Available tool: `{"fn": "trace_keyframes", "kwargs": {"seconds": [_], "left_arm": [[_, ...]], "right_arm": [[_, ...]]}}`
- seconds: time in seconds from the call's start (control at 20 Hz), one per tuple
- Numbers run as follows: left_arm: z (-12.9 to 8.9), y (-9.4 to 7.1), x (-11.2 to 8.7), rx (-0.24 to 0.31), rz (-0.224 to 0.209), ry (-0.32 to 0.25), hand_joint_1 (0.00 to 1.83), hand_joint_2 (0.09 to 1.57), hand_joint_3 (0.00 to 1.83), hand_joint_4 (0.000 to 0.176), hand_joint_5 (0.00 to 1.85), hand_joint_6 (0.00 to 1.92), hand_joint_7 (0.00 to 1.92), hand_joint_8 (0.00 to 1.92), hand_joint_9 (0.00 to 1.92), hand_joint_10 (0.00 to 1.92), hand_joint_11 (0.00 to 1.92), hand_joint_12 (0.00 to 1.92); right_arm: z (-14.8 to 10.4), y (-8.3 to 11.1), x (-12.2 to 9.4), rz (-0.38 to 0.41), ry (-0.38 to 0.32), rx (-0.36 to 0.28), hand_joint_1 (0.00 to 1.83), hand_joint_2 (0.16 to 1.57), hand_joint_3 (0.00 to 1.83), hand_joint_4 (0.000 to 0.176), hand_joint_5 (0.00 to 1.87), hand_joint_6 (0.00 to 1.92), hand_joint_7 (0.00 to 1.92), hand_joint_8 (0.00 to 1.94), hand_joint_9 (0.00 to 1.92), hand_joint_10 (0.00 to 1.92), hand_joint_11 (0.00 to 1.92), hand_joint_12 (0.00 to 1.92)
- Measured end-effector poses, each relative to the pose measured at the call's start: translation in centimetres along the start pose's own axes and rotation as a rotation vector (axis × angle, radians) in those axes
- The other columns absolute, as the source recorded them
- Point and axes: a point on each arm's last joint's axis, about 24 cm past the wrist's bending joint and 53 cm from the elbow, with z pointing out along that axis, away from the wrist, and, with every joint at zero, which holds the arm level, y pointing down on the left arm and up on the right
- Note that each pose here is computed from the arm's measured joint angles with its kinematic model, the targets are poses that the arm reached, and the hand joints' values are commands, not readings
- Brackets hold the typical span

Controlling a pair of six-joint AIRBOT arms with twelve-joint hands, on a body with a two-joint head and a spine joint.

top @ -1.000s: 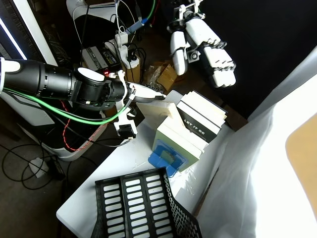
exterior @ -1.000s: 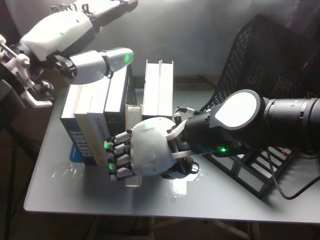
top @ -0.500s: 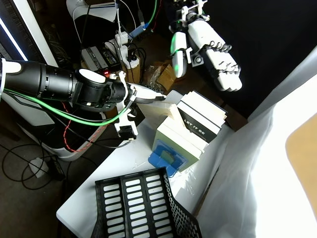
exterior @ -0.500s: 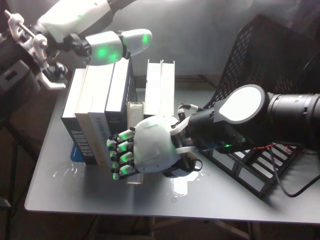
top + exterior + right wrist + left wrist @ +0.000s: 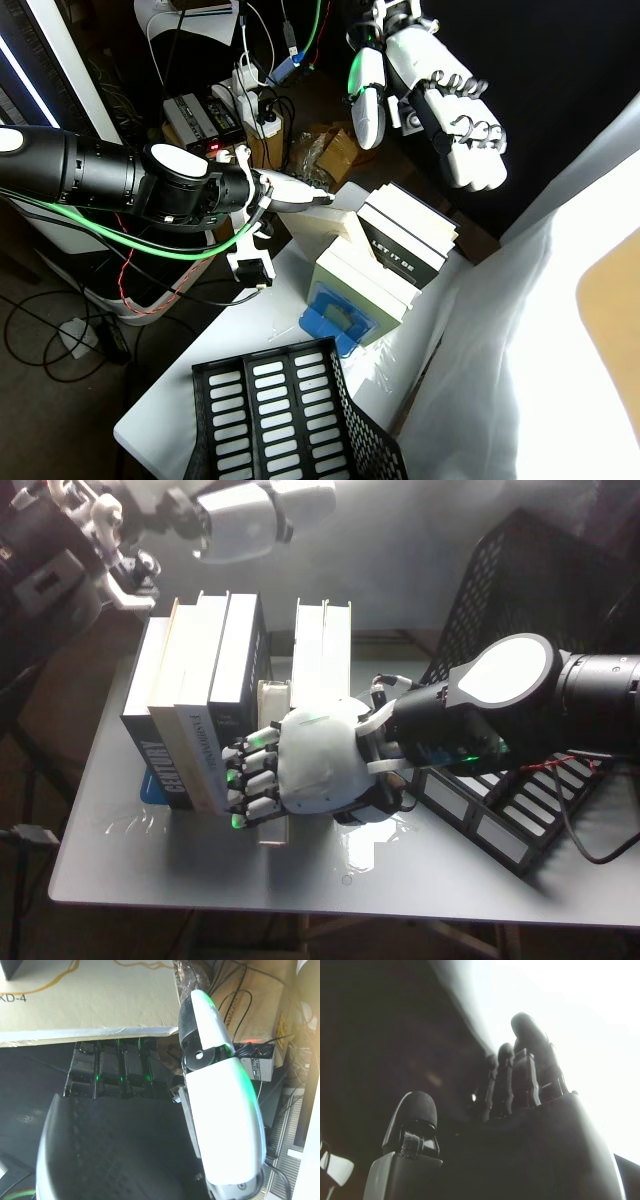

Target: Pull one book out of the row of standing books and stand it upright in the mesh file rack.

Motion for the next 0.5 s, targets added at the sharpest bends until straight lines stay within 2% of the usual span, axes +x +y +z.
{"fn": "trace_keyframes", "kwargs": {"seconds": [0.1, 0.35, 0.5], "left_arm": [[0.0, 0.5, 0.1, -0.022, -0.002, 0.006, 0.0, 1.57, 0.03, 0.0, 0.0, 0.46, 0.0, 0.8, 0.0, 1.13, 0.0, 1.92], [0.4, 0.0, -1.2, -0.006, 0.007, -0.022, 0.0, 1.57, 0.03, 0.0, 0.0, 0.46, 0.0, 0.8, 0.0, 1.13, 0.0, 1.92], [1.1, -0.3, -1.2, -0.001, 0.016, -0.019, 0.0, 1.57, 0.03, 0.0, 0.0, 0.46, 0.0, 0.8, 0.0, 1.13, 0.0, 1.92]], "right_arm": [[-0.1, -0.5, 0.0, 0.002, 0.0, 0.011, 1.13, 1.22, 0.0, 0.0, 0.16, 0.12, 0.16, 0.0, 0.0, 0.22, 0.0, 0.0], [-0.1, -0.7, -0.2, 0.03, -0.011, 0.015, 1.13, 1.22, 0.0, 0.0, 0.16, 0.12, 0.16, 0.0, 0.0, 0.22, 0.0, 0.0], [-0.3, -0.8, -0.3, 0.024, -0.01, 0.007, 1.13, 1.22, 0.0, 0.0, 0.16, 0.12, 0.16, 0.0, 0.0, 0.22, 0.0, 0.0]]}}
